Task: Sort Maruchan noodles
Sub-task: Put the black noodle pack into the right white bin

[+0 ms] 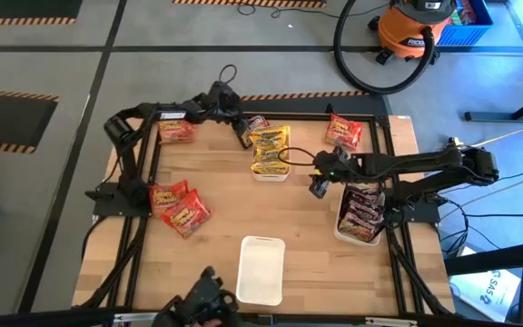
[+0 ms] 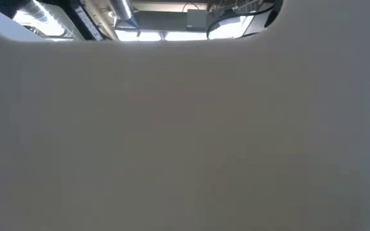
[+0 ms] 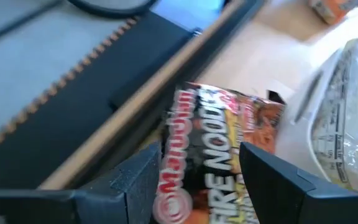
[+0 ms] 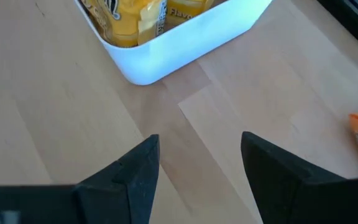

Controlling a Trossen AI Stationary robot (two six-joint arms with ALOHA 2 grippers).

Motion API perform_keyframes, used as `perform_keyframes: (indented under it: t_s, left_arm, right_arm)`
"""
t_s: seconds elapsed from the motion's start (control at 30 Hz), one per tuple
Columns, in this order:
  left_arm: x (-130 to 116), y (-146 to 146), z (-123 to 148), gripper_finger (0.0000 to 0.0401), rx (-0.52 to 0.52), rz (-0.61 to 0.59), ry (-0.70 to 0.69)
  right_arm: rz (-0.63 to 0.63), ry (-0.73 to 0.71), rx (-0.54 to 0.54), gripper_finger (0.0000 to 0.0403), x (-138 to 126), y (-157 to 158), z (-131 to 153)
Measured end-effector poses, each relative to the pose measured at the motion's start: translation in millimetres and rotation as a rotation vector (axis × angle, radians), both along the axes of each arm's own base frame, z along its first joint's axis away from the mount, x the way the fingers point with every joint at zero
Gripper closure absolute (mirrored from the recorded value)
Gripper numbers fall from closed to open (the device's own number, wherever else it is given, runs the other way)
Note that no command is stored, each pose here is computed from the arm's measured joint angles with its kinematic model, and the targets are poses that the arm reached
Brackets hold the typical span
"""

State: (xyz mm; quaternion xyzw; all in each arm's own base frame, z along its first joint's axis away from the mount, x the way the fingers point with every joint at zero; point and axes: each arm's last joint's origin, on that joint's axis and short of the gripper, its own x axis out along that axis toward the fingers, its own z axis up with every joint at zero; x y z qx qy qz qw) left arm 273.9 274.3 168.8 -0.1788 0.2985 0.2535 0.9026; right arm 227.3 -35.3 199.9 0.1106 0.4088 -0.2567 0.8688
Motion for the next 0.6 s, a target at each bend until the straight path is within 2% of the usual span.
perform_keyframes:
  t_s: [0.2, 0.4, 0.6]
  left_arm:
    - [4.1, 0.4, -18.7, 0.0190, -0.088, -0.038, 0.024]
    - [0.2, -2.2, -23.7, 0.0190, -0.109, -0.033, 0.092]
    - [-4.3, -7.2, -27.7, 0.0190, -0.099, -0.028, 0.218]
  right_arm:
    - [-0.015, -0.007, 0.010, 0.0196, 0.0, -0.1, 0.0]
    - [-0.015, -0.007, 0.009, 0.0196, 0.0, -0.1, 0.0]
    - [-0.017, -0.004, 0.001, 0.0196, -0.1, -0.4, 0.0]
